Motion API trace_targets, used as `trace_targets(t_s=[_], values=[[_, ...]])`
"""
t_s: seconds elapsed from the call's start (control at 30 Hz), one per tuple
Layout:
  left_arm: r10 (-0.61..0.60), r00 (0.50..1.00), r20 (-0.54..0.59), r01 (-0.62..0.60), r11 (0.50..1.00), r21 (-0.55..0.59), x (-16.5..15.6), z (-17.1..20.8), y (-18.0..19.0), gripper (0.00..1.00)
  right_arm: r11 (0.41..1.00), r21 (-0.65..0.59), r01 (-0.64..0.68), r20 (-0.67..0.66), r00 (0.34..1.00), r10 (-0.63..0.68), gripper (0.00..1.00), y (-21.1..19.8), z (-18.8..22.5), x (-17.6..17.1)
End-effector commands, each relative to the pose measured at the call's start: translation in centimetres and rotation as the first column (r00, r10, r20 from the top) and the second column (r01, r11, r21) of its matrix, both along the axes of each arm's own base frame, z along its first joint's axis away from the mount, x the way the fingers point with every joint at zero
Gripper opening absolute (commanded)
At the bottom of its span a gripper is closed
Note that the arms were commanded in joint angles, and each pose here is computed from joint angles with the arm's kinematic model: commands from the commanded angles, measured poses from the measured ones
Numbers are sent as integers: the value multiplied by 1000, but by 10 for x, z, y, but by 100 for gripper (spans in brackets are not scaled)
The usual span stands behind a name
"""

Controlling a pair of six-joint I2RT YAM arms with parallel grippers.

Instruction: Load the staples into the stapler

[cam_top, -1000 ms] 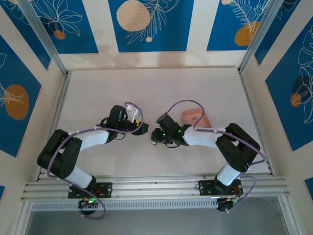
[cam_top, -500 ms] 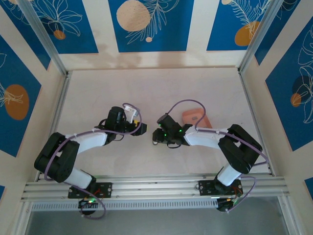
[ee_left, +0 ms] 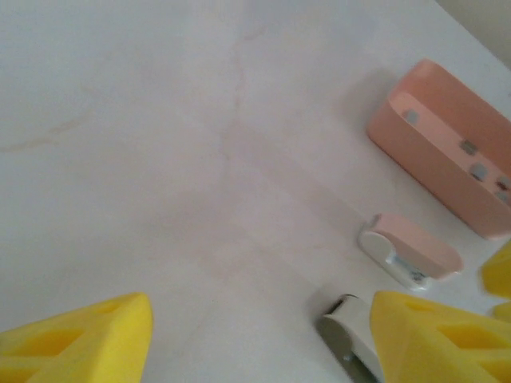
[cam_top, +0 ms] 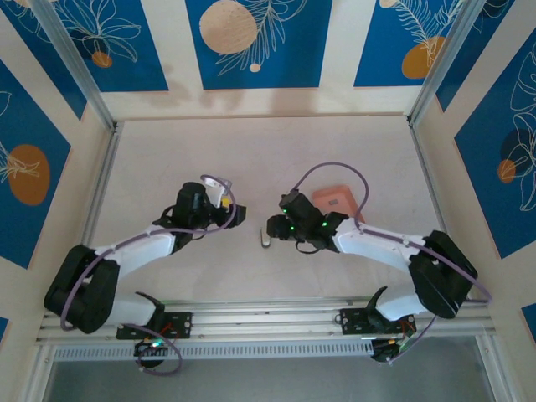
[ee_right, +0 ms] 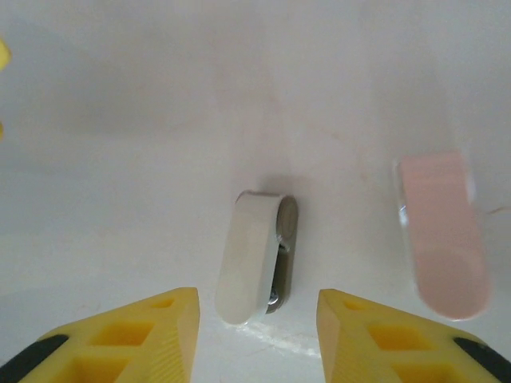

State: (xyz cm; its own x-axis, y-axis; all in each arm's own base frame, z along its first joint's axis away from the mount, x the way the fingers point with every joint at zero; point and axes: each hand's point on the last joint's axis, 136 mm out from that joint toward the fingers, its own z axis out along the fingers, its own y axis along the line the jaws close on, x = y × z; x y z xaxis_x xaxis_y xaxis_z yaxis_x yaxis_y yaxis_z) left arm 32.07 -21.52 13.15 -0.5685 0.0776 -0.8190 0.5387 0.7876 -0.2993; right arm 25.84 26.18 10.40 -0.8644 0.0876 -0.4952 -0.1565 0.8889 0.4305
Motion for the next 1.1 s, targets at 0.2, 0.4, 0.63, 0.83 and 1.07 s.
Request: trace_targets(t_s=[0.2, 0.4, 0.63, 0.83, 1.07], values=[[283, 934, 219, -318, 937, 146, 21, 30, 79, 79, 982, -26, 184, 50, 982, -183, 50, -105, 18, 50], [291, 938, 186, -320, 935, 154, 19, 19, 81, 79, 981, 90, 170, -108, 981, -160, 59, -122, 2, 53], [290, 941, 172, -317, 936, 153, 21, 14, 80, 79, 977, 140, 159, -225, 966, -125, 61, -109, -28, 55], [289, 943, 167, -314, 937, 152, 20, 15, 80, 79, 978, 154, 143, -254, 962, -101, 61, -101, -39, 58], [307, 936, 173, -335, 927, 169, 21, 13, 86, 79, 978, 188, 85, -269, 963, -32, 61, -82, -37, 47]])
